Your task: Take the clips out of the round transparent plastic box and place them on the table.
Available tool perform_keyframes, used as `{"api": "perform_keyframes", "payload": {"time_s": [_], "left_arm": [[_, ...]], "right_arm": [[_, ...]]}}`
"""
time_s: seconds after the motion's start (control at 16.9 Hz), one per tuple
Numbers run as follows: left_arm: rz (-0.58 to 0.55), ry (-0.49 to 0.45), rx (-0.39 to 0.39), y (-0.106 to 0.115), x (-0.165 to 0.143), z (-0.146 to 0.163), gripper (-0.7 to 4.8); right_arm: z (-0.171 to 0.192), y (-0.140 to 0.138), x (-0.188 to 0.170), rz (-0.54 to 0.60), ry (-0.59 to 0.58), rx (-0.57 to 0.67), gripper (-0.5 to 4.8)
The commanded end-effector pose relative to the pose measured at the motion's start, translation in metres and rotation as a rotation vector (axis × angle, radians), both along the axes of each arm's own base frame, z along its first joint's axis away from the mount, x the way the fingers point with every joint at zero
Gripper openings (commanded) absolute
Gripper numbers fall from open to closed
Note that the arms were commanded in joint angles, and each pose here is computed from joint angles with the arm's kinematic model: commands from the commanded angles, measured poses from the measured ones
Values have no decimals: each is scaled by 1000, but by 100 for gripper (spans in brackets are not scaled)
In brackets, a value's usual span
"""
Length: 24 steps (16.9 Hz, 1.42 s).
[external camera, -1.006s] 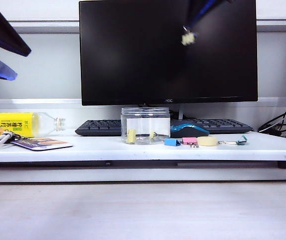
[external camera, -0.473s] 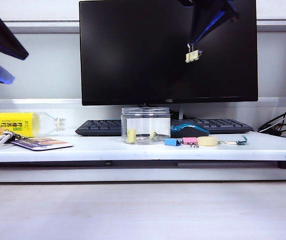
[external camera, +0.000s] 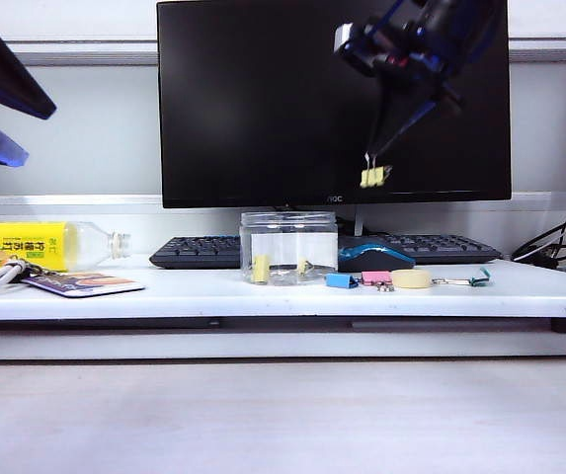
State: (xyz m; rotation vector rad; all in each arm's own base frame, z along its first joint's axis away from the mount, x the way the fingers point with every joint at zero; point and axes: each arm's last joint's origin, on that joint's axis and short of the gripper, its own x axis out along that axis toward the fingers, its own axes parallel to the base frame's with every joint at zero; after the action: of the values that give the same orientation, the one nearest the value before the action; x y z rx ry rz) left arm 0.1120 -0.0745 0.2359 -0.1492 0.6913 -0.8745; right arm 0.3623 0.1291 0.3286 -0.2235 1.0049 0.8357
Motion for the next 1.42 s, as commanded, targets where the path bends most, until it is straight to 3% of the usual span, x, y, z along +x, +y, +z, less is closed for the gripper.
{"api": "perform_keyframes", "payload": {"time_s": [0.06, 1.42], "left_arm": [[-5, -4, -4, 0, 0, 2, 229], [-3, 1, 1, 0, 0, 1, 229]], "right_arm": [[-9, 3, 7, 9, 12, 7, -5], [-55, 0, 32, -2, 124, -19, 10]]}}
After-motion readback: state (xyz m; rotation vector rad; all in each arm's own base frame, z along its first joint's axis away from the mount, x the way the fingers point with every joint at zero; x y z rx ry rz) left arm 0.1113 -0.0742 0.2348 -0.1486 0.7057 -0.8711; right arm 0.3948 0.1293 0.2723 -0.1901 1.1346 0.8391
